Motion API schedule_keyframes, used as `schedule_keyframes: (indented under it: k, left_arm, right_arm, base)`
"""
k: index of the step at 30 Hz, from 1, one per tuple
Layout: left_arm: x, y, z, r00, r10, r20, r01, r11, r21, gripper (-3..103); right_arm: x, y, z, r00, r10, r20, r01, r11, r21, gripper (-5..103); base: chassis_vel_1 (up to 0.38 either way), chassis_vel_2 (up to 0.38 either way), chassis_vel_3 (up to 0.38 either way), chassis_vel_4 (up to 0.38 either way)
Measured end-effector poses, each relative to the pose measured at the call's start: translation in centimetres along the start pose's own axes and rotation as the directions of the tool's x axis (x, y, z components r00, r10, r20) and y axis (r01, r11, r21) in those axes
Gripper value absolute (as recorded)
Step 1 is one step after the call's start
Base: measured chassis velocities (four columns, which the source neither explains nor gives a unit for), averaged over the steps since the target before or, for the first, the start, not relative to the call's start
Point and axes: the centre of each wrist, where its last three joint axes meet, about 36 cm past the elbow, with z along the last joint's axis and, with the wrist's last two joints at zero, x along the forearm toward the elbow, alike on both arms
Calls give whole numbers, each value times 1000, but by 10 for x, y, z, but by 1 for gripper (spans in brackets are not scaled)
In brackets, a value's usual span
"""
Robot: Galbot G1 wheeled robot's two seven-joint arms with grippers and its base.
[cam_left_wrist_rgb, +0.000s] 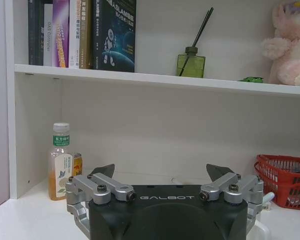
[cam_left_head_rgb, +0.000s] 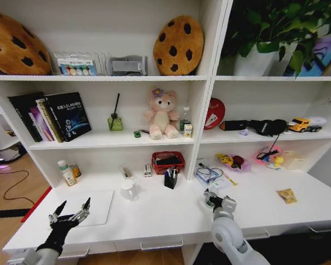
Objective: Organize the objects on the table.
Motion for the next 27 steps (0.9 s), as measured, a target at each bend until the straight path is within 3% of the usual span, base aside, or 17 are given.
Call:
schedule_keyframes:
  k: [3, 5, 7, 9, 10, 13, 17, 19, 21, 23, 25, 27]
  left_arm:
    - [0, 0, 0, 1000, 0, 0, 0, 1000, 0, 100]
    - [0, 0, 0, 1000, 0, 0, 0, 1000, 0, 100]
    - [0, 0, 0, 1000, 0, 0, 0, 1000, 0, 100]
    - [0, 0, 0, 1000, 0, 0, 0, 1000, 0, 100]
    - [0, 0, 0, 1000, 0, 0, 0, 1000, 0, 100]
    - [0, 0, 0, 1000, 0, 0, 0, 1000, 0, 100]
    - [0, 0, 0, 1000, 0, 0, 0, 1000, 0, 100]
    - [0, 0, 0, 1000, 0, 0, 0, 1000, 0, 100]
    - [0, 0, 0, 1000, 0, 0, 0, 1000, 0, 100]
    - [0, 0, 0, 1000, 0, 0, 0, 1000, 0, 100]
    - [0, 0, 0, 1000, 0, 0, 0, 1000, 0, 100]
    - [0, 0, 0, 1000, 0, 0, 0, 1000, 0, 100]
  right_arm:
    - [-4, 0, 6, 1000, 3, -10, -3, 1000, 11, 103]
    - [-7, 0, 9, 1000, -7, -13, 7, 1000, 14, 95]
    - [-9, -1, 10, 1000, -11, -8, 11, 1000, 15, 95]
    - [-13, -2, 13, 1000, -17, 14, 17, 1000, 25, 85]
    - [-13, -2, 13, 1000, -17, 14, 17, 1000, 25, 85]
    - [-16, -4, 13, 999, -22, 35, 21, 999, 40, 68]
    - [-14, -6, 10, 998, -40, 48, 38, 998, 49, 57]
    - [-7, -10, -1, 992, -100, 77, 95, 994, 58, 47]
    - [-5, -11, -5, 988, -127, 87, 121, 991, 62, 47]
    - [8, -20, -26, 954, -251, 163, 234, 966, 113, 38]
    - [13, -22, -31, 941, -284, 182, 263, 956, 131, 35]
    - [35, -33, -54, 875, -428, 227, 385, 899, 209, 28]
  base:
    - [0, 0, 0, 0]
    - [0, 0, 0, 0]
    - [0, 0, 0, 0]
    - [0, 0, 0, 0]
    - [0, 0, 0, 0]
    - [0, 0, 0, 0]
    - [0, 0, 0, 0]
    - [0, 0, 0, 0]
    - [0, 0, 0, 0]
    - [0, 0, 0, 0]
    - [0, 0, 0, 0]
    - [0, 0, 0, 0]
